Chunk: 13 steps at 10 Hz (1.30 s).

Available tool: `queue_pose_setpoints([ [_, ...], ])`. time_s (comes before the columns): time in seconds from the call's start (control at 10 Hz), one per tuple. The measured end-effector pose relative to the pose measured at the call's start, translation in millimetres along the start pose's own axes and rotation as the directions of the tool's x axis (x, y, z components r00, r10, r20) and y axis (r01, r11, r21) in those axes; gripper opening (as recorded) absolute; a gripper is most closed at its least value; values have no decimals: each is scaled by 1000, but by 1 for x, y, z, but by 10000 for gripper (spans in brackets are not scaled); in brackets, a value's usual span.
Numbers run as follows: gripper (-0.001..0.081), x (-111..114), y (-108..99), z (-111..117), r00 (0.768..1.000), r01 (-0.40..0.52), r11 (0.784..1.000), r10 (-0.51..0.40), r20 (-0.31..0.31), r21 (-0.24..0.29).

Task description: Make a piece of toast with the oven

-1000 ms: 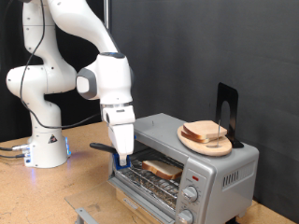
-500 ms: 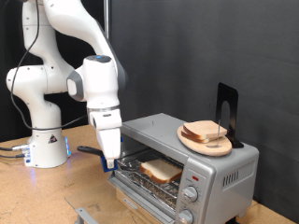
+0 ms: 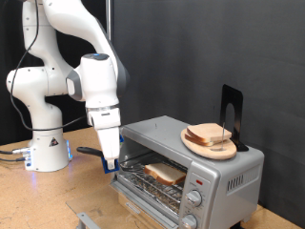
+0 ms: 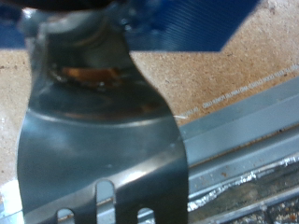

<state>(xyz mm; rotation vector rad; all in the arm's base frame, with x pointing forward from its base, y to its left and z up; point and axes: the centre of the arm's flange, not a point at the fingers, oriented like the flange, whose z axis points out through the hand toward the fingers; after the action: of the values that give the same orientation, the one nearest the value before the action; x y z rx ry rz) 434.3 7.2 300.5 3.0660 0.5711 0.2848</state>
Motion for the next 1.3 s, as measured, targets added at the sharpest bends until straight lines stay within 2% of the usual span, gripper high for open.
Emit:
queue_pose_setpoints([
  [0.3,400,6,-18,3,1000,-22,1000,22,6,9],
  [0.9,400,5,-21,0,1000,10,998,-9,-23,60],
  [1.3,400,-42,-4,-7,998,52,994,-48,-47,93],
])
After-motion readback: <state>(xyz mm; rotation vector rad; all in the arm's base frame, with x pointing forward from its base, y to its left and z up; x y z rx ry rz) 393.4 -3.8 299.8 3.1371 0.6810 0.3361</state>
